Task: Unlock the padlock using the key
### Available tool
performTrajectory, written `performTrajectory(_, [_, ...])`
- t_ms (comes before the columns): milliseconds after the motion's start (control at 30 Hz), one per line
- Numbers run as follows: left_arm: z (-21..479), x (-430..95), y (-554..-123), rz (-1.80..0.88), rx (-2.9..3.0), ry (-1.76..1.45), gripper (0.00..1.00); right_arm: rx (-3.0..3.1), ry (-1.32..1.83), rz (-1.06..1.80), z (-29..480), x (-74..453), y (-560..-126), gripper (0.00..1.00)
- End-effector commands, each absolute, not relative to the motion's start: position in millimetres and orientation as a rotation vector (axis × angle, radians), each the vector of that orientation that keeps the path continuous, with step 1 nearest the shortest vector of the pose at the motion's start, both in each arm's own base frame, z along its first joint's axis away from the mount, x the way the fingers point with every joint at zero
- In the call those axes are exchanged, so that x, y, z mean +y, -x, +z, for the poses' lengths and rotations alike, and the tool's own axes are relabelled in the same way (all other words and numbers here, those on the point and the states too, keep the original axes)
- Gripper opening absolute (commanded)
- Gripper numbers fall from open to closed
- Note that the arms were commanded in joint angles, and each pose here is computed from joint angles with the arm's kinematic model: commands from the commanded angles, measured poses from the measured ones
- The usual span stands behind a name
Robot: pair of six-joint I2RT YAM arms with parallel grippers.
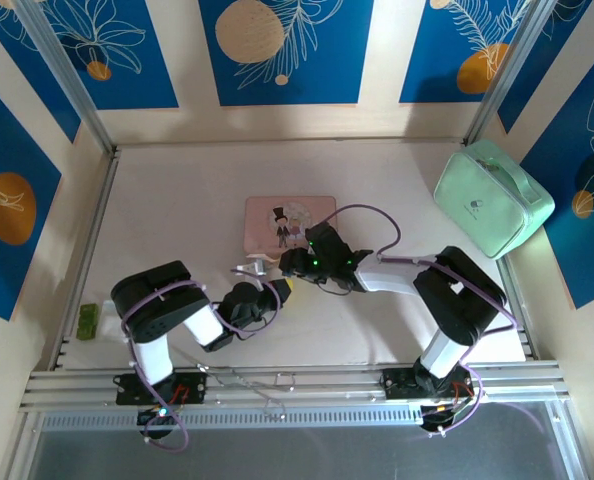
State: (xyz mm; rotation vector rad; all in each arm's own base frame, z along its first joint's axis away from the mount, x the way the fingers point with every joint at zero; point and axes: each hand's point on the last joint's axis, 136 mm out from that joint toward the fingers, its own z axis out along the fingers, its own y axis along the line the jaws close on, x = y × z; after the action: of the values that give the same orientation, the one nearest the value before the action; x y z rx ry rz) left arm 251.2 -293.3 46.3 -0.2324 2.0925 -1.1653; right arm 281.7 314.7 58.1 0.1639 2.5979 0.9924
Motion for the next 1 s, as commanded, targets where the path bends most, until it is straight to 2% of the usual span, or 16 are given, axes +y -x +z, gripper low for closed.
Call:
performTrajectory(0, [69.9,-301.5,-258.3,-1.226,2.022,0.220,0.00,2.622,-0.150,0.947,56.2,316.6,-281.7,0.45])
performTrajectory(300, [66.8,-300.8,-258.6,-1.219,2.029,0.223,0.00,2.694,-0.136,0.767,56.5,311.0,-283.7,0.37])
performTrajectory(833, [68.0,-301.1,-258.3,-1.222,2.023,0.216,0.00,2.750,-0.101,0.652,54.4,316.5,-278.2,0.37])
performTrajectory(967, [68.1,-302.0,-258.2,-1.227,2.022,0.215,0.00,2.748,-0.094,0.657,57.0,318.6,-280.3,0.35])
